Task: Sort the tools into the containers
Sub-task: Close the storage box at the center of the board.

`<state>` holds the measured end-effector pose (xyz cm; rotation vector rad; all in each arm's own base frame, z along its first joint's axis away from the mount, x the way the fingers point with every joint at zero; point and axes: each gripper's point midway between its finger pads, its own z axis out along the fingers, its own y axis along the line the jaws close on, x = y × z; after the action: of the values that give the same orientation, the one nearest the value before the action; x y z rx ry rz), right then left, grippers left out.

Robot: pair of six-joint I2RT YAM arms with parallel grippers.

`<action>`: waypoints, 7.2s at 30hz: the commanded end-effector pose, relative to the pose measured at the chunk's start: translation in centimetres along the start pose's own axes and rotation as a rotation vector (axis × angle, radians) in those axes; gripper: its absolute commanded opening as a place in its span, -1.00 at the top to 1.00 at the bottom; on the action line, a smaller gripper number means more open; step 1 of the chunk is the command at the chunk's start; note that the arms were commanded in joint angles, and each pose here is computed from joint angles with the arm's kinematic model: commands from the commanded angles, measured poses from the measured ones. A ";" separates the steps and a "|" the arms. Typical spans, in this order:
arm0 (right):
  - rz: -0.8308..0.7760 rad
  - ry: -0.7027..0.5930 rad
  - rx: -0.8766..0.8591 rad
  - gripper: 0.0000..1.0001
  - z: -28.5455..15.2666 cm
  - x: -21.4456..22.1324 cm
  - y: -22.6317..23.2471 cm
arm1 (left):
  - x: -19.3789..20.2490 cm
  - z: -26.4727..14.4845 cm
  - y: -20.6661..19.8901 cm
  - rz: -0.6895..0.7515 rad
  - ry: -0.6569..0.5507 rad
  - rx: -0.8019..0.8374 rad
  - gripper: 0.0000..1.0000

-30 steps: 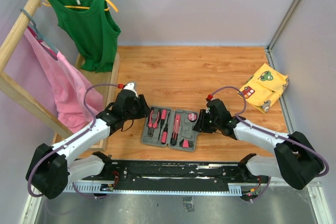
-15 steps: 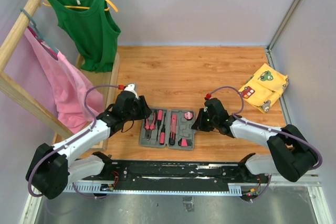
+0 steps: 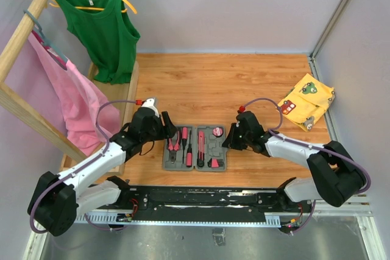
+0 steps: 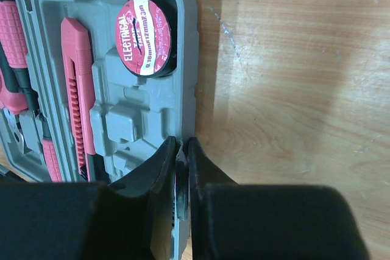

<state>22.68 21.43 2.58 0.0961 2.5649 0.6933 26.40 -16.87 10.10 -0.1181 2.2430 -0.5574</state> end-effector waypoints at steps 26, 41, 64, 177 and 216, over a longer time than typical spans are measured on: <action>0.000 -0.006 0.022 0.99 0.0 -3.3 -4.4 | 4.8 1.7 -0.9 -0.038 0.139 0.134 -0.86; 0.006 -0.082 -0.070 0.27 -2.8 -5.2 -3.1 | 4.9 2.1 -0.9 -0.055 0.139 0.133 -0.86; 0.035 0.024 -0.065 0.58 -2.4 -2.4 -5.0 | 5.6 1.7 -0.4 -0.071 0.167 0.108 -0.83; 0.128 0.025 -0.235 0.99 -0.3 -2.1 -3.8 | 1.8 2.1 -18.4 0.014 0.192 0.600 -0.82; 0.029 -0.005 -0.270 -0.13 -5.8 -2.3 -1.5 | 6.9 4.7 -11.1 0.084 0.258 0.289 -0.70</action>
<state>24.48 16.27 8.16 0.0513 2.4068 0.9435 25.21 -29.29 7.94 0.1919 2.3710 -0.8320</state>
